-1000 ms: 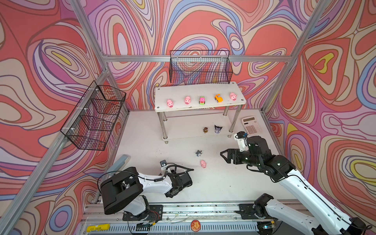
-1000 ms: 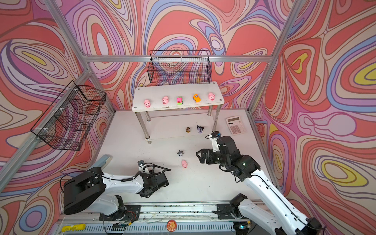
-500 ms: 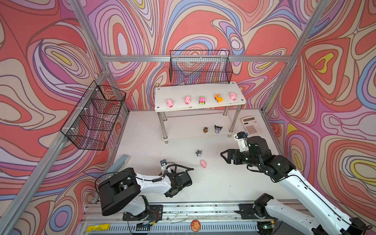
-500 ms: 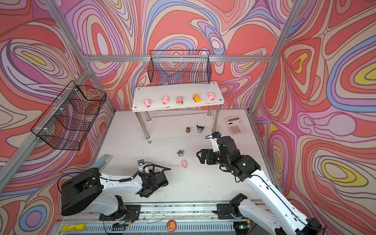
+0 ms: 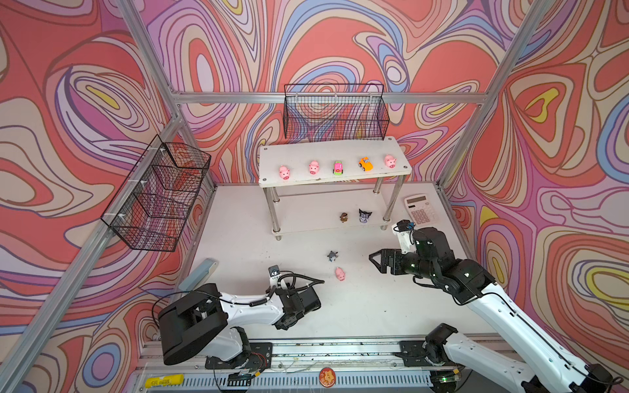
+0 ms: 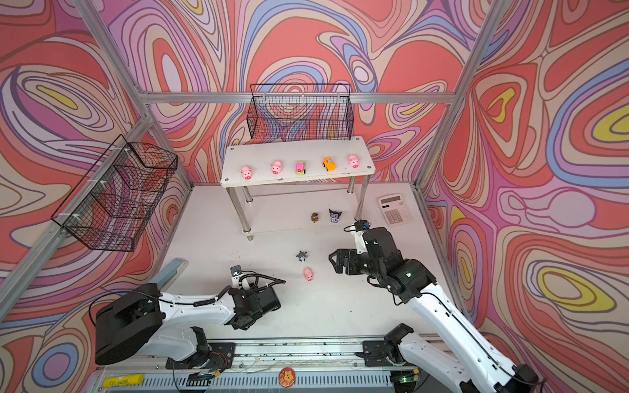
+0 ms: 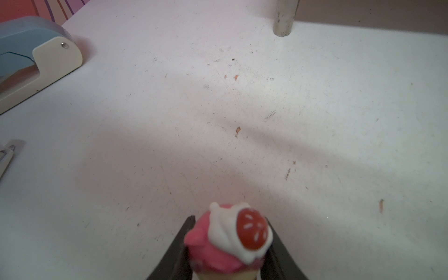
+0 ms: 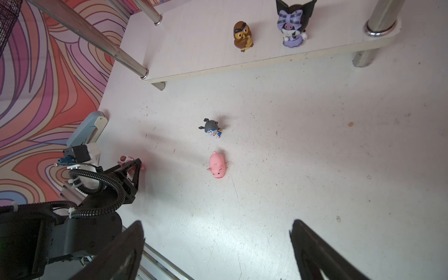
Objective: Organize plastic toys on shelves
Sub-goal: Pick up the plastic toy from the bottom-center of the table, then place the plastic toy on the shelf.
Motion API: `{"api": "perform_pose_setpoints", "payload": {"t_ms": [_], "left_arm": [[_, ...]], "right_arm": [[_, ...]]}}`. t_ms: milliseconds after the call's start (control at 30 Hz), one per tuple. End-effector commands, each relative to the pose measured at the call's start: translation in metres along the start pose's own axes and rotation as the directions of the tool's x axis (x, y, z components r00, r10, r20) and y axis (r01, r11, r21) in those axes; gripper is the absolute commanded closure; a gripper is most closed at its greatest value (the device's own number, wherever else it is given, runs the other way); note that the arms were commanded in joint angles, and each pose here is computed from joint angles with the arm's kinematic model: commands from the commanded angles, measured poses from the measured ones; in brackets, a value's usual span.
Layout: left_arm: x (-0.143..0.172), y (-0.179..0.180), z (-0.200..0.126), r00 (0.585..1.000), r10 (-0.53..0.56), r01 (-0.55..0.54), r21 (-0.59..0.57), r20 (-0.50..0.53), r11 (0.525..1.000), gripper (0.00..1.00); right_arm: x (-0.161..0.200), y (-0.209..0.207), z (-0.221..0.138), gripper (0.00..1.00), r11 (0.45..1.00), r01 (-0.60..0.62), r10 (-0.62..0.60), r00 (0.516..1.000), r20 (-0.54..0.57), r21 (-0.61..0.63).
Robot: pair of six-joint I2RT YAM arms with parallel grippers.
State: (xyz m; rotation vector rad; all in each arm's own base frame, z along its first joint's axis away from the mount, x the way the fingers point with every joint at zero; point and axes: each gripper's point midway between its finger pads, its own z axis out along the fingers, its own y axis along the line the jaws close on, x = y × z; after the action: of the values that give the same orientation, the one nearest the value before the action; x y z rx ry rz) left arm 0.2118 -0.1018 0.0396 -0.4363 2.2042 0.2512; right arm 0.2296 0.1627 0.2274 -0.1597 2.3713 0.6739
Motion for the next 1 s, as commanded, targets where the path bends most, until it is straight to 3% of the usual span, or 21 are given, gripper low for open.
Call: {"api": "perform_pose_setpoints", "payload": {"t_ms": [0, 533, 967], "left_arm": [[-0.021, -0.013, -0.008, 0.999, -0.016, 0.015, 0.025, 0.044, 1.0, 0.68], [-0.09, -0.072, -0.043, 0.993, 0.007, -0.024, 0.143, 0.118, 0.989, 0.69], [-0.135, -0.146, -0.027, 0.992, 0.04, -0.066, 0.217, 0.123, 0.974, 0.7]], "right_arm": [[-0.006, 0.002, -0.007, 0.02, 1.0, 0.007, -0.007, 1.0, 0.025, 0.003], [-0.001, -0.001, -0.012, 0.02, 1.0, 0.01, -0.011, 0.999, 0.041, 0.006], [0.007, -0.007, -0.019, 0.02, 1.0, -0.003, 0.002, 0.999, 0.048, 0.024]]}}
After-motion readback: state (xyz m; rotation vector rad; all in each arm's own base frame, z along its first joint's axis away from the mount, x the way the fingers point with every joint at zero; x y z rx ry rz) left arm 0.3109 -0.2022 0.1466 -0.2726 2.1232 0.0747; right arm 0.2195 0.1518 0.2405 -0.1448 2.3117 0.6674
